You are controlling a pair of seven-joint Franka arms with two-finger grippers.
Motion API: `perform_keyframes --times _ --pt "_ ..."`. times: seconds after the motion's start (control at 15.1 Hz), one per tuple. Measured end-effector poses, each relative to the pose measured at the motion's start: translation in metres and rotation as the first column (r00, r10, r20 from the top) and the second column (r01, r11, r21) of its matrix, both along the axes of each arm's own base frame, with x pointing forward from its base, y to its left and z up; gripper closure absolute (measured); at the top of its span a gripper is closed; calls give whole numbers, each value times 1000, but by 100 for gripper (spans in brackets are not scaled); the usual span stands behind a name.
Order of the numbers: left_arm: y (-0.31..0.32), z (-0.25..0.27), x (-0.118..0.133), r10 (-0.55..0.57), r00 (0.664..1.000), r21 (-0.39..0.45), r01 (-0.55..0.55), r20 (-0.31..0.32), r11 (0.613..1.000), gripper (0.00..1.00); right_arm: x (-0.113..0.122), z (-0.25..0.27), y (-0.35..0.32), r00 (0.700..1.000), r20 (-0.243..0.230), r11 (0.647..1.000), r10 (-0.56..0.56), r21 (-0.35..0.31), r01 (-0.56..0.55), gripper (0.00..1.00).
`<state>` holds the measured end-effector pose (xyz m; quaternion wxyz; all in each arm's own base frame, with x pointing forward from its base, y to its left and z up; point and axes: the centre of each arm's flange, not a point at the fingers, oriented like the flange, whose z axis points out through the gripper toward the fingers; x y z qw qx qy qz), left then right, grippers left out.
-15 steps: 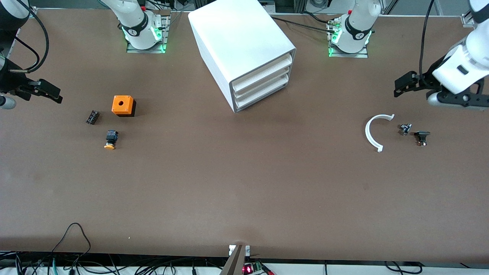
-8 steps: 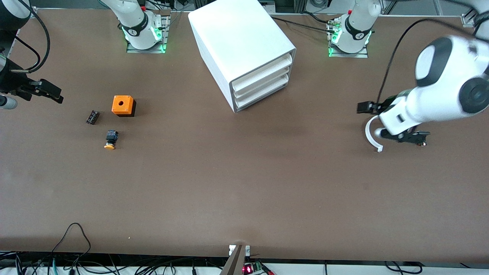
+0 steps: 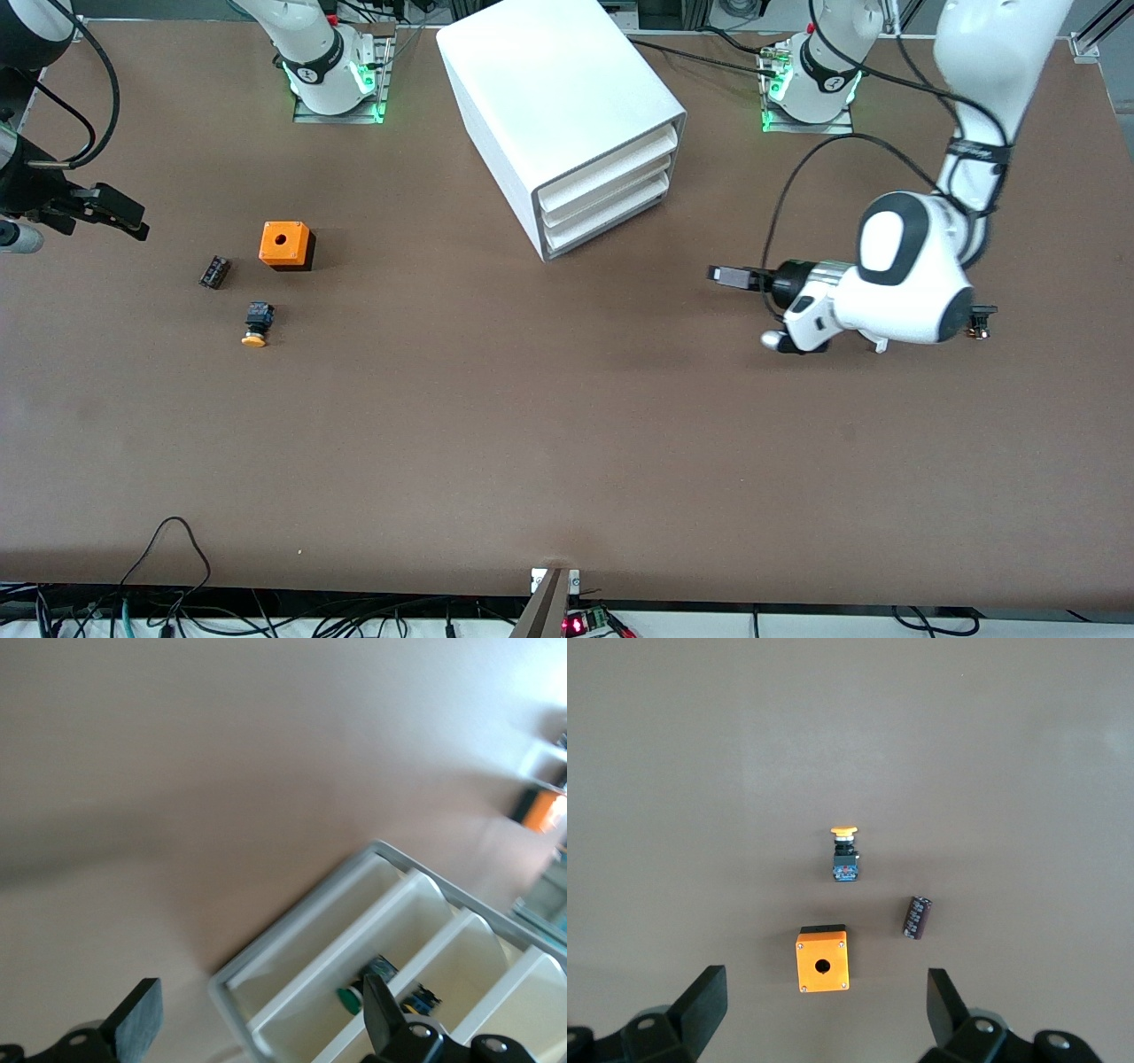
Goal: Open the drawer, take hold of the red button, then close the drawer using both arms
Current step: 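Reach the left gripper to the cabinet drawer front and pull it open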
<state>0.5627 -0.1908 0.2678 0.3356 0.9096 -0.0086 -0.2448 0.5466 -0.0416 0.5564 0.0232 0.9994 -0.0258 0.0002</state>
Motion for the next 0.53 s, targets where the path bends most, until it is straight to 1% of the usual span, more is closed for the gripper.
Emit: perform_keyframes --times 0.13,0.33,0.46,0.53 --pt "-31 -25 -22 -38 999 -90 38 -5 995 0 -1 -1 2 1000 -9 1000 4 0 -4 0" --pt "-67 -58 -72 -64 995 -213 48 -72 976 0 0 -1 13 1000 -10 1000 23 0 -23 0" --pt "-82 -68 -98 -93 990 -248 65 -103 966 0 0 -1 22 999 -12 999 38 -1 -38 0" --pt "-88 -70 -106 -105 988 -257 74 -111 964 0 -1 -1 25 999 -19 999 43 -1 -43 0"
